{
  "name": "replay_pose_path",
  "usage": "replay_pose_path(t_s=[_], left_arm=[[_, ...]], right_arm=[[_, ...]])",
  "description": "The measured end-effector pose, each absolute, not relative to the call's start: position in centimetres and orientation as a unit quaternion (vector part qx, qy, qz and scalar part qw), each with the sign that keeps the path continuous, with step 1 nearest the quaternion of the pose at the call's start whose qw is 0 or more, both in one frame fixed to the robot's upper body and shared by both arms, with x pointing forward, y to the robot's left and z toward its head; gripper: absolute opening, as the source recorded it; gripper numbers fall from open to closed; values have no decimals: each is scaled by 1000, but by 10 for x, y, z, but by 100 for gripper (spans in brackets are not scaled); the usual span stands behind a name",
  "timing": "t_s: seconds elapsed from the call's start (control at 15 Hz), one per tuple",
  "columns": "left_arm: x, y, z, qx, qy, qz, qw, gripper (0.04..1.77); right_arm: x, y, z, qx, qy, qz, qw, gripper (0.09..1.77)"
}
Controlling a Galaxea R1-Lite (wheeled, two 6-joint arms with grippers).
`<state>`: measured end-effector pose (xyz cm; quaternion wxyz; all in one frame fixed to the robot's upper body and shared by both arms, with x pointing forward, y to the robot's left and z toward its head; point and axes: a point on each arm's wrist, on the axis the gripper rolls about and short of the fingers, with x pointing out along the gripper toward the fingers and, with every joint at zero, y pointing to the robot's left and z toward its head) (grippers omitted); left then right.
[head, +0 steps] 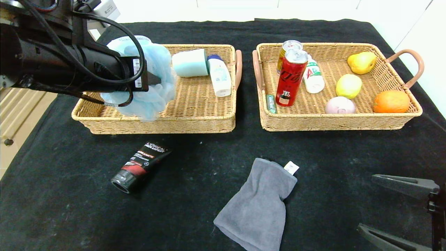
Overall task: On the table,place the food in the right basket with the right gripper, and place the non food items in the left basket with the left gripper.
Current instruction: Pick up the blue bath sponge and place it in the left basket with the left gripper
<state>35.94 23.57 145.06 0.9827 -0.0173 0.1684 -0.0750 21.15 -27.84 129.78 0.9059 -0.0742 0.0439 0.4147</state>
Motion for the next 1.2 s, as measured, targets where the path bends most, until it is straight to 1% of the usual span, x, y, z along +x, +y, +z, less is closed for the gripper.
replay_pose_path(t_s=[0.27, 0.67, 1.0, 1.2], left_arm=[[397, 245, 1455, -21, 145, -44, 988, 79], [450, 253, 1443, -32, 100, -19, 994, 79], [468, 254, 1432, -34, 95, -13, 995, 78], [473, 253, 1425, -34, 104, -11, 994, 108]], right_arm=[[212, -278, 1298, -74, 44, 414, 906, 171], [212, -278, 1298, -74, 44, 415, 906, 171], [212, -278, 1298, -74, 45, 415, 906, 171], [212, -278, 1297, -74, 46, 414, 906, 171]])
